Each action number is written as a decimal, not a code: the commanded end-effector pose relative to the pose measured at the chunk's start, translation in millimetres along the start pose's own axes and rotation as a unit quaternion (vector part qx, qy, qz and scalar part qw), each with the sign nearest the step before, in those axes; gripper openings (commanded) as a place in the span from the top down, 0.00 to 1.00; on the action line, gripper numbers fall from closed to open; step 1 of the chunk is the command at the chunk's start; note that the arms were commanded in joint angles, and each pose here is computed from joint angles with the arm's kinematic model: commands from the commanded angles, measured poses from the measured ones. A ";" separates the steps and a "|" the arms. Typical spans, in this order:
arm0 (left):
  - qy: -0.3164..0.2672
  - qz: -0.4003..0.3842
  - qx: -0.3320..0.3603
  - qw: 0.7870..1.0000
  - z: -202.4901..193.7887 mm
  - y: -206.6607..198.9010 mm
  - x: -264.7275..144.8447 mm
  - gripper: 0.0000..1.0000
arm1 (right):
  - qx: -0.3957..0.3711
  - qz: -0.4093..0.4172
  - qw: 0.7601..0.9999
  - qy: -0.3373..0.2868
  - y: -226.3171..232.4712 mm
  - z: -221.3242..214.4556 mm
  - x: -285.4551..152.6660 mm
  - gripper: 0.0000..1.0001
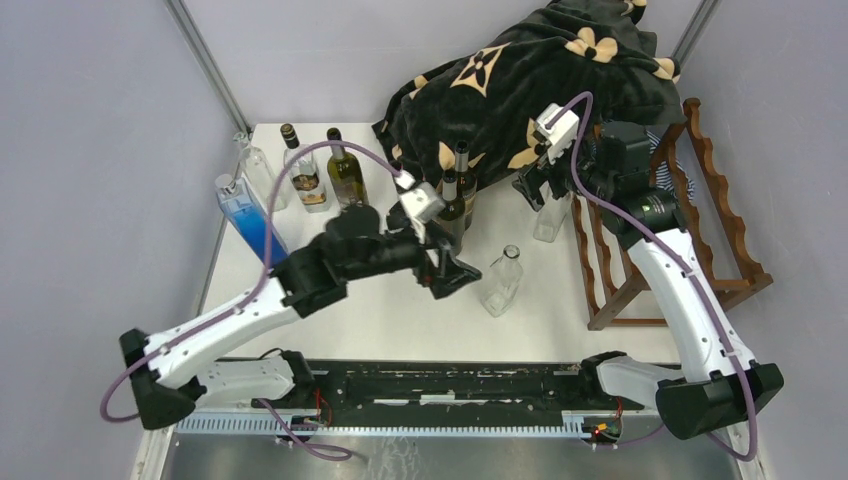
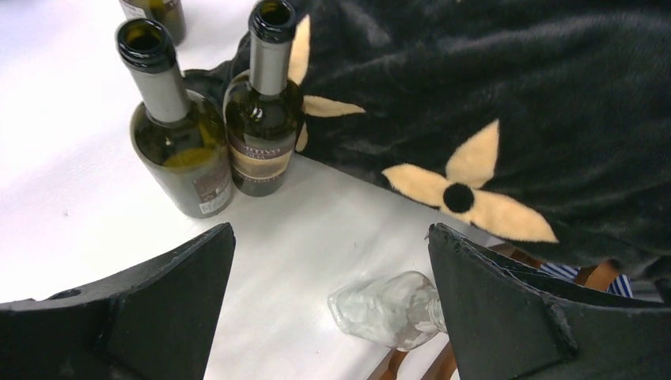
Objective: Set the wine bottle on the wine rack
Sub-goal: Move the wine bottle to the center of the board.
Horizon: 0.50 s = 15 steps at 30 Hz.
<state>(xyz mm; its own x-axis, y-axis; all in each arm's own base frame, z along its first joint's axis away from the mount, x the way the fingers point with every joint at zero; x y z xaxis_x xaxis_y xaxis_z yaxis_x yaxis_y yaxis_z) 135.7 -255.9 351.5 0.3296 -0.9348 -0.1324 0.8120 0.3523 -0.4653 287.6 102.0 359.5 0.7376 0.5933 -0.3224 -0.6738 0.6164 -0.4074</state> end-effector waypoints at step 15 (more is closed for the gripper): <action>-0.024 0.210 0.106 0.972 -36.4 16.3 130.2 0.09 | 0.040 -0.030 0.998 -0.029 -19.9 -8.9 -10.4 0.02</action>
<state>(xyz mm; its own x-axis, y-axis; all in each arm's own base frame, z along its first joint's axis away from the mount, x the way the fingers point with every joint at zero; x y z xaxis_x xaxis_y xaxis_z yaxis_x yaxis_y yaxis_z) 156.8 -361.6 268.2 0.5639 -0.7511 -0.3434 0.7347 0.6461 -0.2067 296.8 77.3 350.2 0.7713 0.5548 -0.3120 -0.6360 0.6908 -0.3440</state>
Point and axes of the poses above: each gripper's point midway between its finger pads, its own x axis out along the fingers, its own y axis along the line the jaws close on, z = x × y, the point moved 7 cm from there along -x, back along the fingers, and after that the axes turned 9 degrees about -x, right-handed, at the moved point
